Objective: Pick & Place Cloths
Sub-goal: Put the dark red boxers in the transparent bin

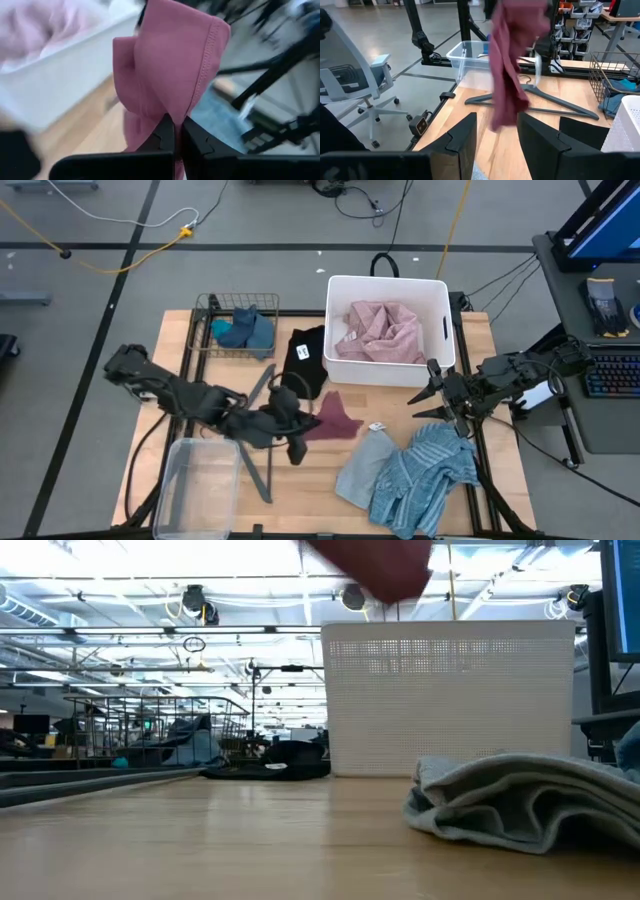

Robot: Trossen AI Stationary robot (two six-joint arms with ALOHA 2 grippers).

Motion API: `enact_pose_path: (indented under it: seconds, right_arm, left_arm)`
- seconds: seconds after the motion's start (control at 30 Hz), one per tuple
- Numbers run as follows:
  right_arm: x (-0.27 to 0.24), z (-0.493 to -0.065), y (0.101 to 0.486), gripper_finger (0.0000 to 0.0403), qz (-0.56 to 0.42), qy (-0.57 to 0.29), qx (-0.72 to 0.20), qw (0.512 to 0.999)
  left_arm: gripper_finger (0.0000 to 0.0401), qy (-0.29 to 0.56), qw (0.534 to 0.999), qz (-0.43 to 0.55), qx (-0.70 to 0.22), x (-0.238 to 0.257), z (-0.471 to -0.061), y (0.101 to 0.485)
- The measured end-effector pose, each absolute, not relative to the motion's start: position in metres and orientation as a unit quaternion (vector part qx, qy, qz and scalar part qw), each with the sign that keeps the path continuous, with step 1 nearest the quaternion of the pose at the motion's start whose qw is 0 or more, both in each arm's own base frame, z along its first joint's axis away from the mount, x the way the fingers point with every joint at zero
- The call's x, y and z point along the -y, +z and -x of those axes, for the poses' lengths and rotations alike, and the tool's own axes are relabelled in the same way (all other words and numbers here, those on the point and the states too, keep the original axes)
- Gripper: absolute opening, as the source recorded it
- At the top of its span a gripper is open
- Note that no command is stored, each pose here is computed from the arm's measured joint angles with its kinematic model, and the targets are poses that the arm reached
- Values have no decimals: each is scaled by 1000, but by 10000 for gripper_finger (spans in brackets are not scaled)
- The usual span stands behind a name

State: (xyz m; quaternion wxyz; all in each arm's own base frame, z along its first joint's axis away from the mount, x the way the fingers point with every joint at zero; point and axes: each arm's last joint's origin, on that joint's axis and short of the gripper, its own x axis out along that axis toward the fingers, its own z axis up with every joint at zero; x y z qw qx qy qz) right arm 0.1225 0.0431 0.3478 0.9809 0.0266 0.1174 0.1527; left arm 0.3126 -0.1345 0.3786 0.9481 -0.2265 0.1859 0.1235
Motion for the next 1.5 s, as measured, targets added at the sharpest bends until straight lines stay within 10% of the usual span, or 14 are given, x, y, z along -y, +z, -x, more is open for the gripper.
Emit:
enact_pose_path:
  seconds: [0.8,1.5]
  right_arm:
    - [-43,-123,348,132,-25,153,-117,981]
    - [-43,-123,348,132,-23,153,-117,981]
  left_arm:
    - [0,35,970,-182,155,185,-277,466]
    - [0,-190,905,-228,306,202,-265,476]
